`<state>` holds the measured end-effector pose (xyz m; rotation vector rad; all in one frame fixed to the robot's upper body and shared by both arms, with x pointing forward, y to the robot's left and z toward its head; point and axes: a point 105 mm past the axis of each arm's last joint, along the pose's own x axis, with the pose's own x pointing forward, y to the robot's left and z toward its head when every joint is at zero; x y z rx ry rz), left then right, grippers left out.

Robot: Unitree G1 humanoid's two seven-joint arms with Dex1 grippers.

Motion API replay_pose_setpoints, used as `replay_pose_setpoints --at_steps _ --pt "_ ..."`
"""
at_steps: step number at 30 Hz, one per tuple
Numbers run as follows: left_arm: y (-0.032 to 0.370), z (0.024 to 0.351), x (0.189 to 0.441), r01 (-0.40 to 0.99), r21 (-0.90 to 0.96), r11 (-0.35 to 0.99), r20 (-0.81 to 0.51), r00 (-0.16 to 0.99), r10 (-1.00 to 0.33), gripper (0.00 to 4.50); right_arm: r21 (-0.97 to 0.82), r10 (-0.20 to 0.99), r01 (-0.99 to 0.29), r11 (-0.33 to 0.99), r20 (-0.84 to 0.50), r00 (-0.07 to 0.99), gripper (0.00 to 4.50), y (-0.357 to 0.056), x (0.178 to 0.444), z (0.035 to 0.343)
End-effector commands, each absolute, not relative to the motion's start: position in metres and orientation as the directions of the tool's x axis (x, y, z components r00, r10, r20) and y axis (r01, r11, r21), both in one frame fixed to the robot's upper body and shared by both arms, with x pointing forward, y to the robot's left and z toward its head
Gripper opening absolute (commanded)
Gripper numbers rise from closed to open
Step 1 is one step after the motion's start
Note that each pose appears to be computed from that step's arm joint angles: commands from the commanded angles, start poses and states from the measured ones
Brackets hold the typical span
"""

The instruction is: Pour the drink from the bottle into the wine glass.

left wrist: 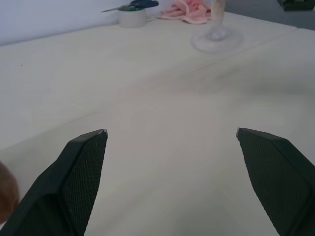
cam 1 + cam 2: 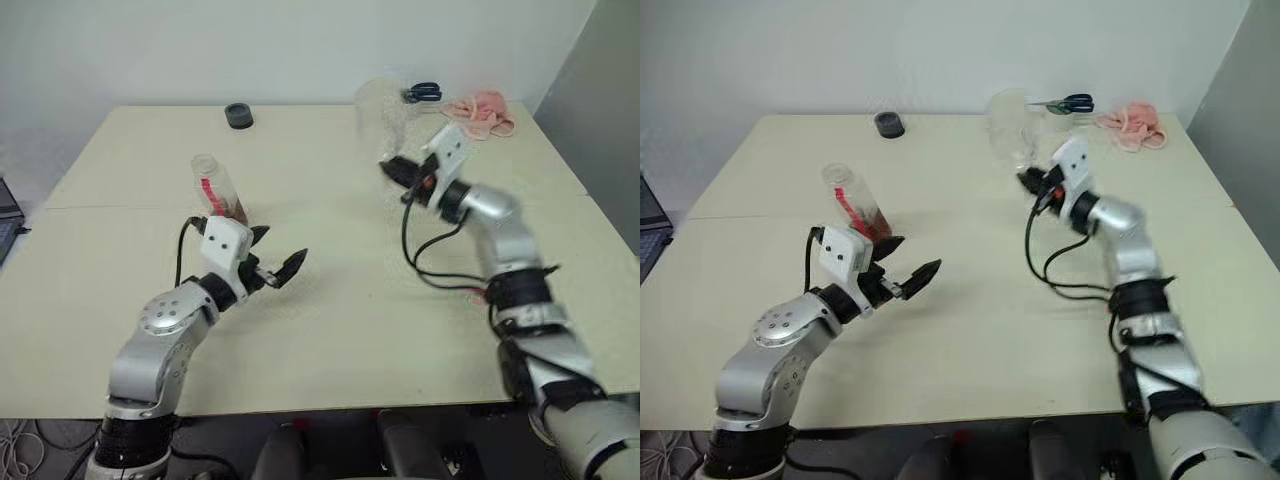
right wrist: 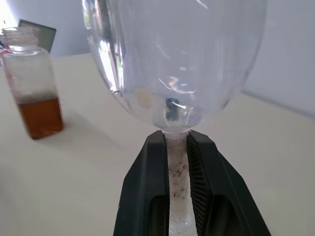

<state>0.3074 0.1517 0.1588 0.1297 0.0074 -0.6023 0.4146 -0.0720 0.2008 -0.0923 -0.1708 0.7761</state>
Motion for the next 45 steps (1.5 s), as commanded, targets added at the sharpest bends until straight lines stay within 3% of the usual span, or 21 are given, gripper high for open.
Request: replay_pose_setpoints --at_steps 1,6,10,13,26,32,44,45 --pt "0.157 0.190 0.298 0.564 0.129 0.815 0.044 0.818 -0.573 4.50 -0.096 0.691 -0.695 0.712 0.266 0.672 0.26 -0.049 0.397 0.228" --pt "0.160 0.216 0.272 0.628 0.072 0.775 0.096 0.769 -0.632 4.50 0.002 0.677 -0.714 0.700 0.319 0.664 0.26 -0.025 0.385 0.220" --pt "0.170 0.200 0.257 0.650 0.059 0.757 -0.007 0.759 -0.651 4.50 -0.055 0.699 -0.716 0.696 0.278 0.659 0.26 -0.018 0.379 0.197" --pt "0.179 0.196 0.259 0.617 0.027 0.786 -0.007 0.787 -0.617 4.50 -0.120 0.717 -0.713 0.691 0.234 0.656 0.26 -0.017 0.377 0.179" --pt "0.186 0.187 0.266 0.570 0.016 0.821 -0.022 0.821 -0.570 4.50 -0.103 0.684 -0.676 0.729 0.131 0.718 0.26 -0.032 0.384 0.133" --pt "0.190 0.187 0.270 0.549 0.033 0.835 -0.031 0.835 -0.549 4.50 -0.080 0.748 -0.745 0.663 0.029 0.663 0.25 -0.030 0.373 0.110" --pt "0.201 0.185 0.275 0.501 0.043 0.864 -0.030 0.865 -0.500 4.50 -0.150 0.767 -0.758 0.635 0.002 0.642 4.35 -0.039 0.369 0.125" --pt "0.203 0.185 0.276 0.493 0.044 0.869 -0.027 0.870 -0.492 4.50 -0.158 0.769 -0.760 0.630 -0.007 0.639 4.46 -0.041 0.368 0.126"
